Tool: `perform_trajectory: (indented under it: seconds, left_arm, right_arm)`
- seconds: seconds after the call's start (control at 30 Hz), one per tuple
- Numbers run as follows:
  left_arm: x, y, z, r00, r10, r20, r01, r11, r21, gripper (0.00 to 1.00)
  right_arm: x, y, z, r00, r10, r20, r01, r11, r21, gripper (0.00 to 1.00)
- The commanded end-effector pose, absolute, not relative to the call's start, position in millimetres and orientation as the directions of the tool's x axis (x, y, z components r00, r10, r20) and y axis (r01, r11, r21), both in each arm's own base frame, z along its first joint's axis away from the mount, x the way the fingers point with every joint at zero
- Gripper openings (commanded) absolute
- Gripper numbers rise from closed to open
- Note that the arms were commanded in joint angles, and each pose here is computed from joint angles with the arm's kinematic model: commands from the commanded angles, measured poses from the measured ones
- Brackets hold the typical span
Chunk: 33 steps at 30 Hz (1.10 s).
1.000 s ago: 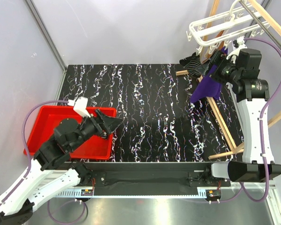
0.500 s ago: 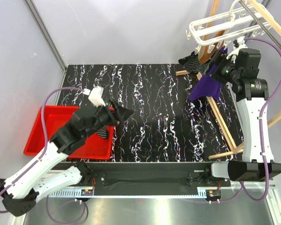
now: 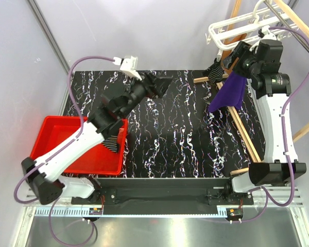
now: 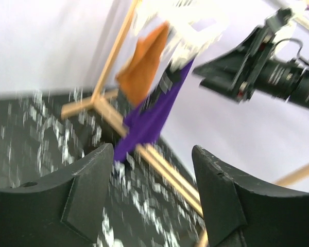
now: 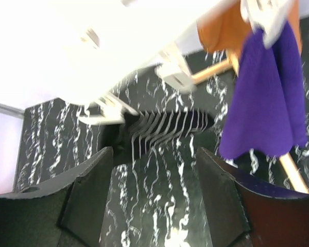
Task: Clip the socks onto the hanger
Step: Rotate the hanger at the clothesline.
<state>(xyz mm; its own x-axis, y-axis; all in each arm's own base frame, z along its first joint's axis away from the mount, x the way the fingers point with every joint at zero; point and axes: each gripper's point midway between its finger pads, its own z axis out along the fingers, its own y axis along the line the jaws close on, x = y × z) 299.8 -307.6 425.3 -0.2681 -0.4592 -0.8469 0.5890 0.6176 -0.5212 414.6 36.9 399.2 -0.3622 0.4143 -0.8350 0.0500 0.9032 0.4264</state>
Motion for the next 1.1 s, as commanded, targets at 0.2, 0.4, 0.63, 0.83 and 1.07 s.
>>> perform_trajectory:
  seconds: [0.2, 0.4, 0.63, 0.83, 1.07]
  left_arm:
    - [327.5, -345.0, 527.3, 0.079, -0.558, -0.826, 0.794, 0.536, -0.286, 0.66]
    - [341.6, -363.0, 489.6, 0.024, -0.483, -0.875, 0.824, 0.505, -0.256, 0.64]
    - [358.6, -374.6, 460.0, -0.120, -0.441, -0.890, 0.848, 0.421, -0.323, 0.57]
    - [372.3, -376.0, 448.4, -0.099, -0.396, -0.913, 0.830, 0.473, -0.295, 0.57]
    - [390.6, -356.4, 439.2, -0.108, -0.369, -0.923, 0.797, 0.523, -0.302, 0.57]
  right_arm:
    - [434.5, 13.0, 453.7, -0.148, 0.293, -0.945, 0.110, 0.954, 0.278, 0.65]
    - [436.3, 2.6, 464.1, -0.098, 0.227, -0.969, 0.134, 0.968, 0.213, 0.49]
    - [450.3, 1.5, 446.6, -0.119, 0.192, -0.974, 0.134, 0.975, 0.176, 0.44]
    - [446.7, 27.2, 459.2, -0.101, 0.247, -0.964, 0.026, 0.969, 0.246, 0.39]
    - [427.8, 87.4, 474.5, -0.121, 0.167, -0.979, -0.038, 0.984, 0.173, 0.46]
